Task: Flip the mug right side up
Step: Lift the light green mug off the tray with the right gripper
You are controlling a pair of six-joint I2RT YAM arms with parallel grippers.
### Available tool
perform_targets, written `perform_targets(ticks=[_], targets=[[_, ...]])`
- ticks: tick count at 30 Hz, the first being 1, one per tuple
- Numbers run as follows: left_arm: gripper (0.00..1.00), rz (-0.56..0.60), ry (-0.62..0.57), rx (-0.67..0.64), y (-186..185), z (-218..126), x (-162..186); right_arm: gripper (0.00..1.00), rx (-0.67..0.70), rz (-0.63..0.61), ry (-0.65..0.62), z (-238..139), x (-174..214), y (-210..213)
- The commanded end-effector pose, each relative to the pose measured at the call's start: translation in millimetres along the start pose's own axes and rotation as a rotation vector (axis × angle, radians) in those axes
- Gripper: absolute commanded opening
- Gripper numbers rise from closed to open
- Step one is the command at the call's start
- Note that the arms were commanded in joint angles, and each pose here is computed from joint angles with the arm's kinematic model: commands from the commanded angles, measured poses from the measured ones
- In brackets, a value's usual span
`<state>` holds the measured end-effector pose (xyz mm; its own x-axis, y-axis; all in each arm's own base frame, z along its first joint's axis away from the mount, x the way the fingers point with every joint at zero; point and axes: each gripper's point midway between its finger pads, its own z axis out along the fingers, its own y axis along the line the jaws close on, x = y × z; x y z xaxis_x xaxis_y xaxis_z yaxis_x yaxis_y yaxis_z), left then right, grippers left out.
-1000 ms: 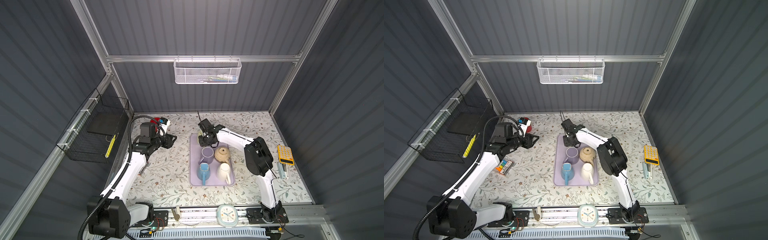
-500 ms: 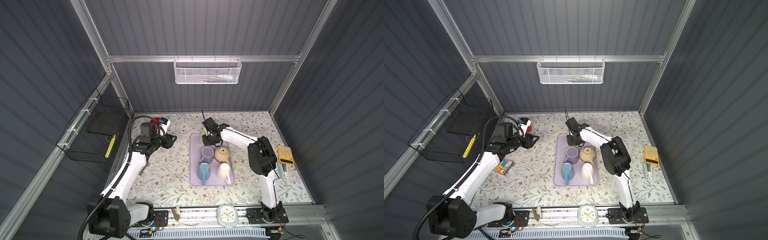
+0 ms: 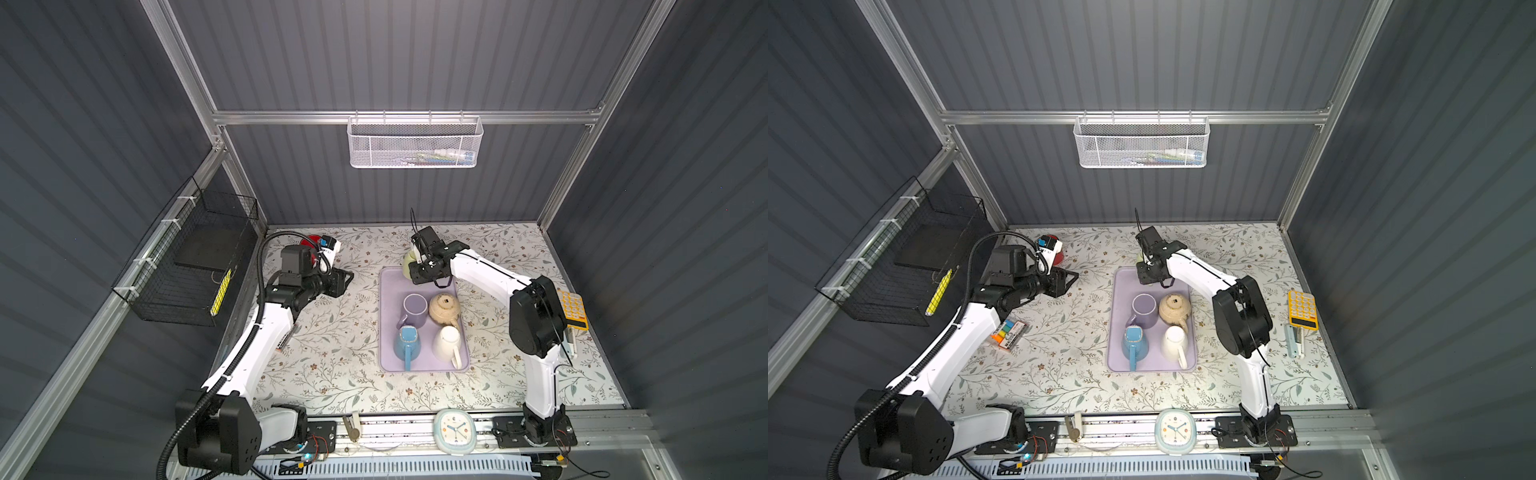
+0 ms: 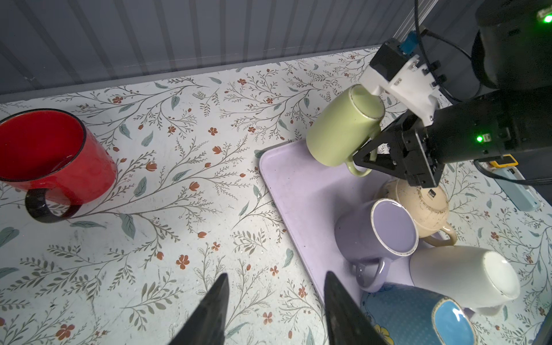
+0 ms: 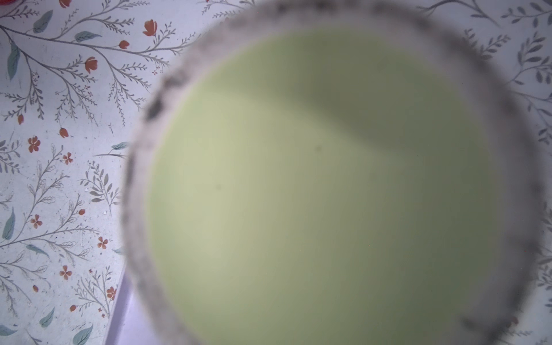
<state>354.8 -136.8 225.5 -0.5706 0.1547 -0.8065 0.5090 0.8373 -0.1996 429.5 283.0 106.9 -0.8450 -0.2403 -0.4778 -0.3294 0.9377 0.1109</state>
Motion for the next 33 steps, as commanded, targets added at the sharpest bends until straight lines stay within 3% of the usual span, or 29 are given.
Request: perform_targets(ticks=[1,16,25,33], targets=[[0.51,0.008,0.016,0.005,0.4,5.0,7.3,0.04,-0.009,-0.017,-0.1,-30.1,-26.2,2.2],[0.51,-0.083,-0.04,0.044,-3.9,9.0,-11.2,0.03,-0.037,-0.062,-0.212,-83.9,-45.7,3.2],[0.51,-0.206,-0.148,0.217,-28.1,23.4,-30.2,0.04,-0.118,-0.075,-0.309,-121.1,-48.6,5.7],[0.51,-0.197,-0.165,0.356,-59.1,33.7,-47.8,0.05,-0.218,-0.084,-0.389,-145.5,-42.1,12.5]])
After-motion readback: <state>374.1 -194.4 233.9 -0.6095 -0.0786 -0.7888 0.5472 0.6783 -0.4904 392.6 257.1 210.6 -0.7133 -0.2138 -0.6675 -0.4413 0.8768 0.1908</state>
